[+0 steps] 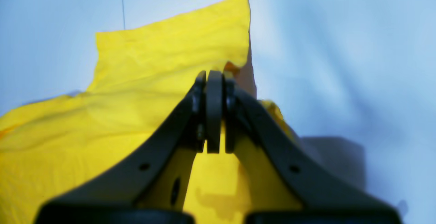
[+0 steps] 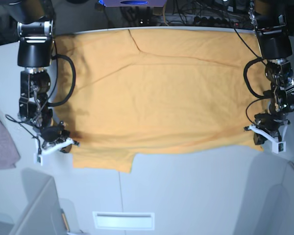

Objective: Fold the T-shirt properly
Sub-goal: 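Lift the hem and fold it toward the collar with both grippers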

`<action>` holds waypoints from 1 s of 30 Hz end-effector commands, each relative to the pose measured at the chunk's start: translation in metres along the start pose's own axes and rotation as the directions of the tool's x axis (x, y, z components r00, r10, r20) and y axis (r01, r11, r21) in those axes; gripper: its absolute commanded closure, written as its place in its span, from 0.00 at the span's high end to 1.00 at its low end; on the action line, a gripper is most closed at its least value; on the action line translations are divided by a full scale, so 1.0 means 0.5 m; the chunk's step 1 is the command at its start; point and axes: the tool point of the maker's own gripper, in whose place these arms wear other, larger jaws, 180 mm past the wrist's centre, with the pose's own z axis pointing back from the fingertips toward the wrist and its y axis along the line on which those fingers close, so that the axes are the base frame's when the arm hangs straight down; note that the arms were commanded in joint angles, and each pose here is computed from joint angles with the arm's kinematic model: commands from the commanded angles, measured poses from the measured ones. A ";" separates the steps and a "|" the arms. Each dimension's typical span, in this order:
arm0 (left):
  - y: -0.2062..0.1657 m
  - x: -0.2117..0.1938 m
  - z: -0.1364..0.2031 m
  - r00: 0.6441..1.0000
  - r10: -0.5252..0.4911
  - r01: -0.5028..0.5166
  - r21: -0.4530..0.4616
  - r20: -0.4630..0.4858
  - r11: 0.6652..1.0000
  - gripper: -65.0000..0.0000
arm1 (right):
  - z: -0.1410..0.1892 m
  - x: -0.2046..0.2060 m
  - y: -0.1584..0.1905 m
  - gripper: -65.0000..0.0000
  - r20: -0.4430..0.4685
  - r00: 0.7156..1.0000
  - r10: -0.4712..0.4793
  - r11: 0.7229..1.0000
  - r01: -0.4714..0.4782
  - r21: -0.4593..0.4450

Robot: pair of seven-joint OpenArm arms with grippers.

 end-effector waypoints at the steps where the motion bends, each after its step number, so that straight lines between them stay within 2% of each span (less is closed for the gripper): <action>1: 0.008 0.051 0.015 0.997 -0.015 0.015 0.002 0.074 1.000 0.00 | 0.013 0.049 0.008 0.00 0.061 0.998 0.006 1.000 -0.007 0.015; 6: 0.014 0.040 0.057 0.994 -0.051 0.053 -0.015 0.094 0.998 0.00 | 0.043 0.044 0.009 0.00 0.066 0.998 0.008 1.000 -0.009 0.021; 9: 0.028 0.032 0.077 0.997 -0.055 0.055 0.002 0.061 0.999 0.00 | 0.061 0.043 0.004 0.00 0.056 0.998 0.004 1.000 -0.005 0.018; 15: 0.049 0.017 0.102 0.999 -0.041 0.041 0.000 0.029 0.999 0.00 | 0.089 0.021 -0.005 0.00 0.035 0.997 -0.062 0.998 0.062 0.017; 23: 0.035 0.005 0.135 0.994 -0.106 0.106 -0.007 0.026 0.994 0.00 | 0.141 -0.013 0.013 0.00 0.013 0.995 -0.098 0.995 0.097 0.033; 30: 0.025 -0.012 0.157 0.990 -0.143 0.143 -0.011 0.014 0.990 0.00 | 0.158 -0.045 0.002 0.00 -0.013 0.995 -0.095 0.995 0.095 0.017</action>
